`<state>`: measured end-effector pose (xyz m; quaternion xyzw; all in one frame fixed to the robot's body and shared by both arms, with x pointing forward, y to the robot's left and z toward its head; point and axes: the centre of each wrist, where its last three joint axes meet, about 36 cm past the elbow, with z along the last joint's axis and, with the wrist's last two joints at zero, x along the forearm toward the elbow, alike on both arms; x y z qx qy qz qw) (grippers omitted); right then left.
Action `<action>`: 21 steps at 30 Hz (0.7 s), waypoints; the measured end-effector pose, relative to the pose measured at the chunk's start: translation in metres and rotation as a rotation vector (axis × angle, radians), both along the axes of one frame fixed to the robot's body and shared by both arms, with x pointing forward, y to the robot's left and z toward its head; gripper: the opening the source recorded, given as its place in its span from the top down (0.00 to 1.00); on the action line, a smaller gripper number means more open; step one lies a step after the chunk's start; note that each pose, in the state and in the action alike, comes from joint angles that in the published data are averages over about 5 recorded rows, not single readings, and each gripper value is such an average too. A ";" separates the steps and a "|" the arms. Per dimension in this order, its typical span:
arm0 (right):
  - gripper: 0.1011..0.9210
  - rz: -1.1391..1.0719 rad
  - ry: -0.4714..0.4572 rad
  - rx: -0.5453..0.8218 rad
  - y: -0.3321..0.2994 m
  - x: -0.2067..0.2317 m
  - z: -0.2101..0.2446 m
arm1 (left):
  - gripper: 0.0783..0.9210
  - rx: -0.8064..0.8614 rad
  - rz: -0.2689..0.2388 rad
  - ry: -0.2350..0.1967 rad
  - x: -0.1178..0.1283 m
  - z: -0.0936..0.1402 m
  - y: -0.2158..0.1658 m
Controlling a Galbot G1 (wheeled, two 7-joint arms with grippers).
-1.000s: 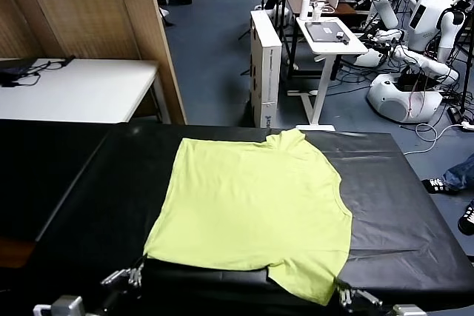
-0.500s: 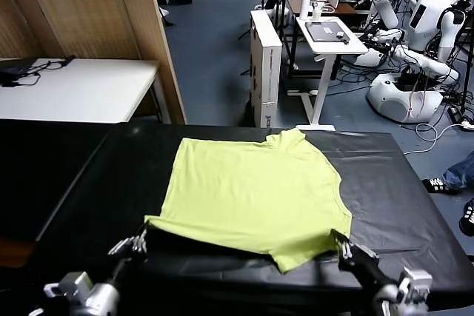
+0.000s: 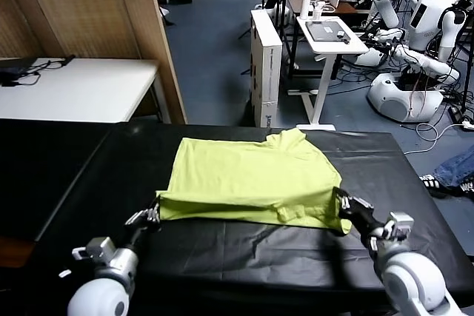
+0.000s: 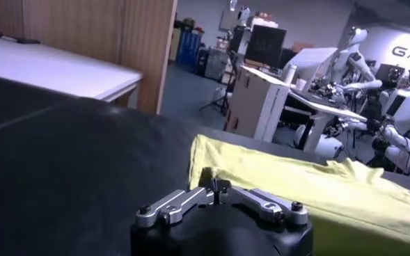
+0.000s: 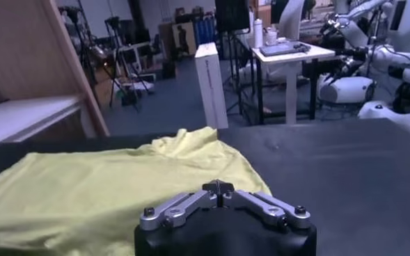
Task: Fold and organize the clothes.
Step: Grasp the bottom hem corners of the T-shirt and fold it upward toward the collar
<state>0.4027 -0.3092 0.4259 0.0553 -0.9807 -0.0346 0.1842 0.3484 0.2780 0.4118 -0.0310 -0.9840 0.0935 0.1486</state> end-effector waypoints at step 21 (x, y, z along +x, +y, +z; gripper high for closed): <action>0.94 0.010 0.072 -0.013 -0.001 0.028 -0.016 | 0.92 0.070 -0.064 0.040 0.065 -0.019 0.006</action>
